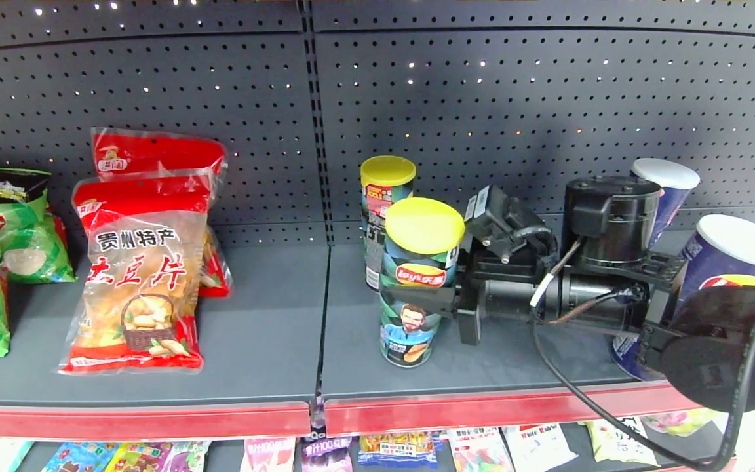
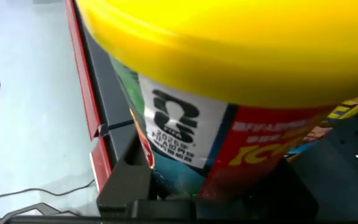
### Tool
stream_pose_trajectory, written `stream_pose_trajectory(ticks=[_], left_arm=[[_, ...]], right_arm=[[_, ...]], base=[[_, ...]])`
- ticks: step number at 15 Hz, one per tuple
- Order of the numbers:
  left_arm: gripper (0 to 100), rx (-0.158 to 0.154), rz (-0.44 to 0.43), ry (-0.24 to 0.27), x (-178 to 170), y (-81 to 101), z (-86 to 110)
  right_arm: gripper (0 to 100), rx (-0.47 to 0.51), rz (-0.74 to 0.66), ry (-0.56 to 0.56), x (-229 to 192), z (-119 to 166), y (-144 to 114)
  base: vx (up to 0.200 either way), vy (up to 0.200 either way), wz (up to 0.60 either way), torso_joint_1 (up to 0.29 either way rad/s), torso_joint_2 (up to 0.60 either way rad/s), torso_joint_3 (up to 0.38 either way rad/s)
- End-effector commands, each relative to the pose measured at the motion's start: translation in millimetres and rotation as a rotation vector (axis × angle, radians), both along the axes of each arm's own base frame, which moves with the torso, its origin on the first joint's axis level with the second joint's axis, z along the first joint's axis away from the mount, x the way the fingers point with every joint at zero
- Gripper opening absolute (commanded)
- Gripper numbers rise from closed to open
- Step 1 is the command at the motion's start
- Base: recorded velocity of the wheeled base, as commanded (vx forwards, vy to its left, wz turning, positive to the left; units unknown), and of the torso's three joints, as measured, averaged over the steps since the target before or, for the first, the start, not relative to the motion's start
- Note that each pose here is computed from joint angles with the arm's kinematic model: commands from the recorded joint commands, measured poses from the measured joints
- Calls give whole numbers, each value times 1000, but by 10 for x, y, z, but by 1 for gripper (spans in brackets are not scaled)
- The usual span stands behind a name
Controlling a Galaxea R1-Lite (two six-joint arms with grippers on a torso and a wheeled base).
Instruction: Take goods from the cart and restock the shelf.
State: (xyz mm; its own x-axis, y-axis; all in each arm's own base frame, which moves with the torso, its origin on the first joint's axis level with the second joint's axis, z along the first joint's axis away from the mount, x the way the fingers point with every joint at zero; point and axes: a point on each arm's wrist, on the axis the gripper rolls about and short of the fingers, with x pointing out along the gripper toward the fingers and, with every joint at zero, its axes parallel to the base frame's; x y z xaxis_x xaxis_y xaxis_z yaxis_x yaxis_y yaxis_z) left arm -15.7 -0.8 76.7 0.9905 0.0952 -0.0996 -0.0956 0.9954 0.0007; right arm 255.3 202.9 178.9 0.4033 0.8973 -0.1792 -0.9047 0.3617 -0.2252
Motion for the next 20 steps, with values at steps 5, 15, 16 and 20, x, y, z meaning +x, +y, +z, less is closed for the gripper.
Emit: stream_pose_trajectory(ticks=[5, 15, 16, 20], left_arm=[[100, 0, 1, 0, 0, 0, 0], [100, 0, 1, 0, 0, 0, 0], [100, 0, 1, 0, 0, 0, 0], [100, 0, 1, -2, -1, 0, 0]], right_arm=[[0, -1, 82, 17, -6, -62, 129], [0, -25, 80, 35, -134, -102, 33], [0, -31, 78, 33, -134, -118, 20], [0, -34, 73, 40, -119, -134, 14]], base=[[0, 0, 0, 0, 0, 0], [0, 0, 0, 0, 0, 0], [0, 0, 0, 0, 0, 0], [0, 0, 0, 0, 0, 0]])
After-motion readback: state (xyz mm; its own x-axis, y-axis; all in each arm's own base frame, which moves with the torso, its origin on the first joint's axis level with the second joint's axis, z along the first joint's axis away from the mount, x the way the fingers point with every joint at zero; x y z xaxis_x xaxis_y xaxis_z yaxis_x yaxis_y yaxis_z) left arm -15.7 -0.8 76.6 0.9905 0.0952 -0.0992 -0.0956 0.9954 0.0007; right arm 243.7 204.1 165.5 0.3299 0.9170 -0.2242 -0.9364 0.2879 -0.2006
